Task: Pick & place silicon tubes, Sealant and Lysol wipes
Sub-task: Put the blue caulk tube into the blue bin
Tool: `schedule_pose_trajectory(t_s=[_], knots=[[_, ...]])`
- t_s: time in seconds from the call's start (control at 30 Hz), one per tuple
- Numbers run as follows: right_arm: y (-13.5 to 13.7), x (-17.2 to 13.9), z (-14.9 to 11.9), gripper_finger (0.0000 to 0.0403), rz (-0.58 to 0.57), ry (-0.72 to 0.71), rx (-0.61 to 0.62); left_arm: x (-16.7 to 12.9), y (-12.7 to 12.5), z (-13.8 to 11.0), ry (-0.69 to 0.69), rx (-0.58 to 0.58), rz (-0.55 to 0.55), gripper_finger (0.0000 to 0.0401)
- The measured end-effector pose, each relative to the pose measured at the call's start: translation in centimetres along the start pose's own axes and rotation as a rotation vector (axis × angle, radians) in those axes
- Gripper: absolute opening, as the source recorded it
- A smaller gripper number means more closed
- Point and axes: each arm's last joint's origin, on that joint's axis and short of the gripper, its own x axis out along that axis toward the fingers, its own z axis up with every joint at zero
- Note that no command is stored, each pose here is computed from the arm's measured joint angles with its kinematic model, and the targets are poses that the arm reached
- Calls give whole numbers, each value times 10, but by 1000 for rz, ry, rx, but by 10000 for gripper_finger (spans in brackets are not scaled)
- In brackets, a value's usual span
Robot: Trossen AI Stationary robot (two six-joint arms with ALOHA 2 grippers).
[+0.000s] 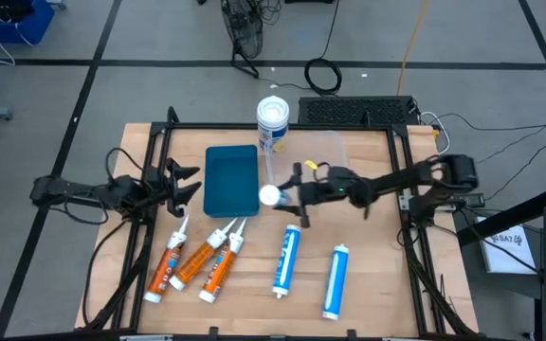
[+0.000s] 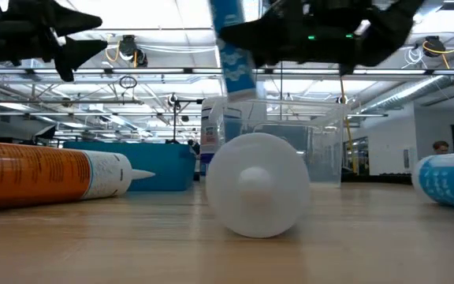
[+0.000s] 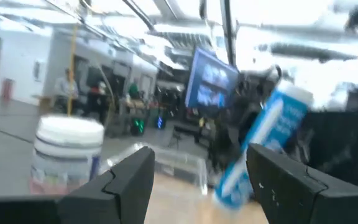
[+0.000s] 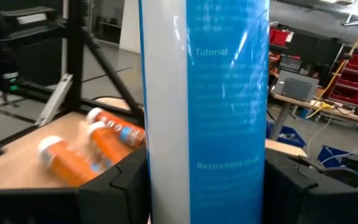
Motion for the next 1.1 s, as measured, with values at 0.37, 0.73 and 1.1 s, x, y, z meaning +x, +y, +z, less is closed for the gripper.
schedule_pose_trajectory(t_s=[0.37, 0.73, 1.1], knots=[[-24, 71, -9, 202, -20, 27, 22, 40, -22, 1, 136, 228, -127, 253], [-27, 87, -5, 202, 3, -2, 22, 100, -56, 6, 234, 448, -216, 253], [-25, 87, -6, 202, 28, 6, 35, 117, -61, 5, 258, 488, -171, 253]])
